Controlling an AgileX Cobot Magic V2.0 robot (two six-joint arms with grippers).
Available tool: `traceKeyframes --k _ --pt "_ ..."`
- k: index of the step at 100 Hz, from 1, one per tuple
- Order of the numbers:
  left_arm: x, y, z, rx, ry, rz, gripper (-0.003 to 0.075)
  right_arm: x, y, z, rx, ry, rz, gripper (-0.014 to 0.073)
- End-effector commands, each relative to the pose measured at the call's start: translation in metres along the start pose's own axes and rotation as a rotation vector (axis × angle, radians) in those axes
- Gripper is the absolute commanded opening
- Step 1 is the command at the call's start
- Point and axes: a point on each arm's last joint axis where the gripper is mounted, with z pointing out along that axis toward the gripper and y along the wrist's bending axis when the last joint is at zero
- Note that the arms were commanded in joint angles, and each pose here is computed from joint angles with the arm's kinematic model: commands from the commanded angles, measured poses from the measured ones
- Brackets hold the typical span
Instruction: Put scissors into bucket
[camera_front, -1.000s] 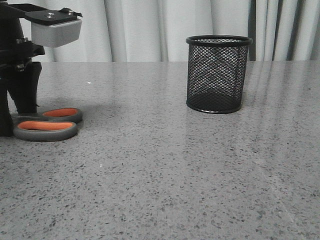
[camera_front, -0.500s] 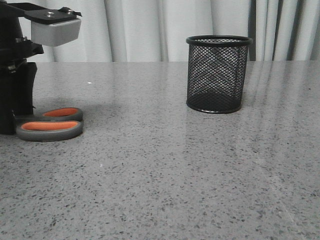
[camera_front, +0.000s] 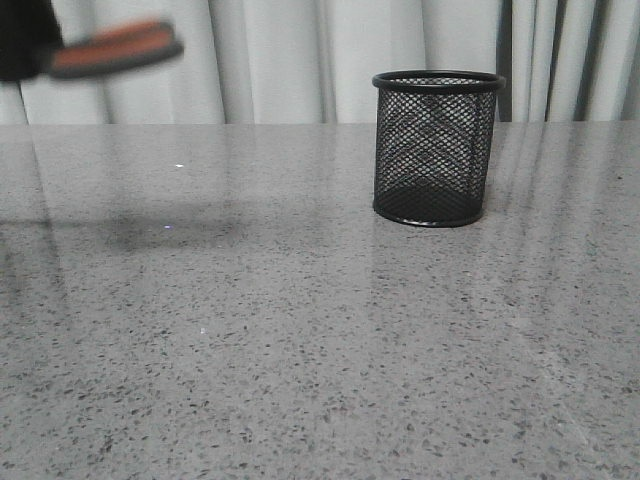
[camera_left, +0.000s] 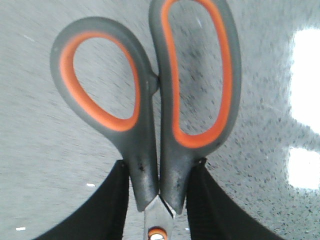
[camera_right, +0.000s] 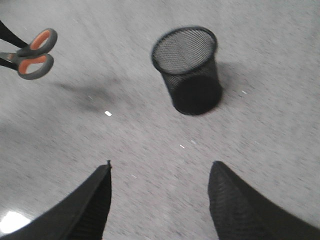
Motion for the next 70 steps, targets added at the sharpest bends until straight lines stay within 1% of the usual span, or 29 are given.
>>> traceKeyframes --k 1,7,8,22,33,43,49,54,70 --pt "-0.013 -0.009 -0.047 -0.100 -0.094 -0.004 -0.0021 -0.020 0.008 -0.003 -0.074 -0.144 0.041 0.0385" --pt "-0.021 -0.014 -0.064 -0.142 -0.134 0.000 -0.0021 -0.024 0.011 0.000 -0.123 -0.161 0.058 0.0385" --pt "-0.023 -0.015 -0.068 -0.150 -0.143 0.001 -0.0021 -0.025 0.013 0.000 -0.145 -0.166 0.070 0.0385" --pt "-0.036 -0.023 -0.095 -0.221 -0.195 -0.003 -0.0021 -0.033 0.020 0.010 -0.272 -0.172 0.121 0.0385" --pt "-0.047 -0.027 -0.109 -0.253 -0.232 0.016 -0.0021 -0.041 0.022 0.016 -0.326 -0.179 0.140 0.0385" --pt "-0.060 -0.034 -0.116 -0.256 -0.281 0.053 -0.0021 -0.049 0.026 0.016 -0.373 -0.193 0.152 0.0385" --pt "-0.066 -0.036 -0.119 -0.265 -0.301 0.045 -0.0021 -0.053 0.028 0.015 -0.396 -0.202 0.159 0.0385" --pt "-0.070 -0.037 -0.121 -0.278 -0.299 0.041 -0.0021 -0.057 0.030 0.015 -0.412 -0.208 0.164 0.0385" --pt "-0.089 -0.044 -0.118 -0.300 -0.293 0.085 -0.0021 -0.066 0.035 0.008 -0.446 -0.230 0.161 0.0385"
